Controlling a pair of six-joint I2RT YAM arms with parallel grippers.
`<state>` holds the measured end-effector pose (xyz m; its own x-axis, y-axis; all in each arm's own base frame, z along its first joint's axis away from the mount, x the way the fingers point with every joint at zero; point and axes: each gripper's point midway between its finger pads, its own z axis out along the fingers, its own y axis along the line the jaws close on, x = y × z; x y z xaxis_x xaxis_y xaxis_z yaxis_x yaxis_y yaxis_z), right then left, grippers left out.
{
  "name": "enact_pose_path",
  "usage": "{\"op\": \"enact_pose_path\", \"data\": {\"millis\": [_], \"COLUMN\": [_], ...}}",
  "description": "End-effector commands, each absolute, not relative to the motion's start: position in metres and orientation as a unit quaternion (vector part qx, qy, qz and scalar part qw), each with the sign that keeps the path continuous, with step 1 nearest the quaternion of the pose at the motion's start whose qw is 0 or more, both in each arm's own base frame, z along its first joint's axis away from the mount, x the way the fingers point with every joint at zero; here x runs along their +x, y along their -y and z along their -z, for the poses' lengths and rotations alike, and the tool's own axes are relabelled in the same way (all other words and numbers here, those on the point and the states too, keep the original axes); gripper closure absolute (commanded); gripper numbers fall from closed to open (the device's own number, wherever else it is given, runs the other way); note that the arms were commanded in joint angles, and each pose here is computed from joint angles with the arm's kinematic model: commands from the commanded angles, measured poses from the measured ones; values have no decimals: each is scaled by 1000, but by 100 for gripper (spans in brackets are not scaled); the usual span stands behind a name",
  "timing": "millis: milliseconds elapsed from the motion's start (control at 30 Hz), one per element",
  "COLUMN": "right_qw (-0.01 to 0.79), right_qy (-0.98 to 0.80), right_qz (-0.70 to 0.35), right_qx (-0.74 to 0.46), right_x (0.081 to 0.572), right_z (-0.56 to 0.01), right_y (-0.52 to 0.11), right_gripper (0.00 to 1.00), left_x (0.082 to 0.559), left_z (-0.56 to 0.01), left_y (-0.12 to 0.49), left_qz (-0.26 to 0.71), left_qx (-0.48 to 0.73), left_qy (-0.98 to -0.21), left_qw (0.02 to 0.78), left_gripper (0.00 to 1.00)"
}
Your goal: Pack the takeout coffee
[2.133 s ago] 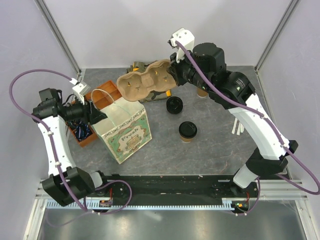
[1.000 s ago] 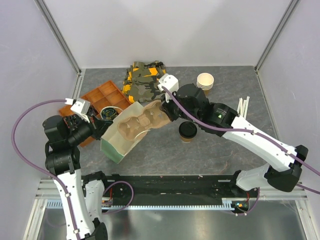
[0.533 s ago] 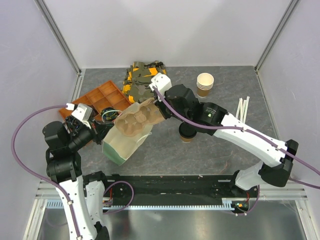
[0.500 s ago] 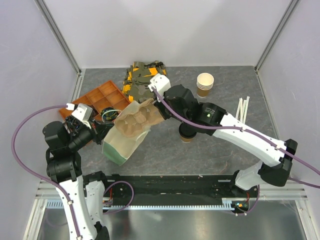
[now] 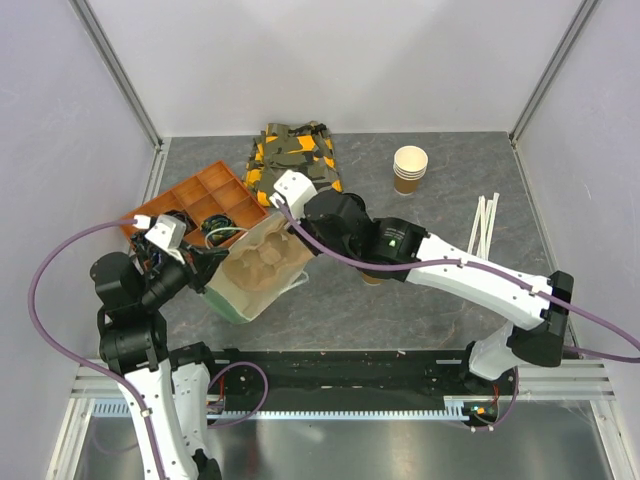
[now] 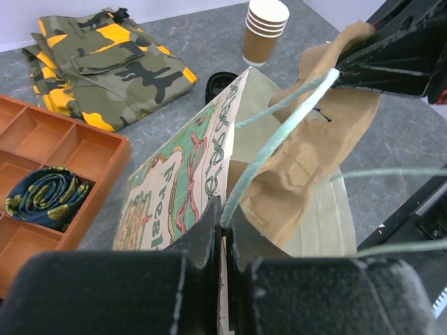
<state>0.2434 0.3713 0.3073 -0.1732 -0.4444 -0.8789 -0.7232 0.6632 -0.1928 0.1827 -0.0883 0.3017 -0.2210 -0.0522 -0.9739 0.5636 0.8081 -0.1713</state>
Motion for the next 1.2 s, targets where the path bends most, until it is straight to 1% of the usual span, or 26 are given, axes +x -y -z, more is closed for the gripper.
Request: {"op": "enact_pose_path", "data": {"millis": [0, 233, 467, 800, 933, 1167], "right_qw": [537, 523, 510, 542, 535, 548], "right_qy": [-749, -747, -753, -742, -742, -739], "right_qz": [-106, -108, -95, -114, -110, -88], "right_qx": [-373, -396, -405, -377, -389, -381], "right_x": [249, 235, 236, 246, 245, 258], "right_z": [-307, -287, -262, -286, -274, -262], "right_y": [-383, -404, -414, -433, -437, -447], "right_gripper": [100, 100, 100, 100, 100, 100], "left_x": [190, 194, 198, 202, 206, 212], "left_z": [-312, -311, -308, -301, -292, -283], "left_y": [82, 80, 76, 73, 70, 68], "left_qz": [254, 256, 259, 276, 286, 309], "left_qx": [130, 118, 93, 40, 7, -47], "left_qy": [-736, -736, -740, -751, -760, -767], "left_qw": [614, 616, 613, 598, 583, 560], "left_gripper": [98, 98, 98, 98, 98, 98]}}
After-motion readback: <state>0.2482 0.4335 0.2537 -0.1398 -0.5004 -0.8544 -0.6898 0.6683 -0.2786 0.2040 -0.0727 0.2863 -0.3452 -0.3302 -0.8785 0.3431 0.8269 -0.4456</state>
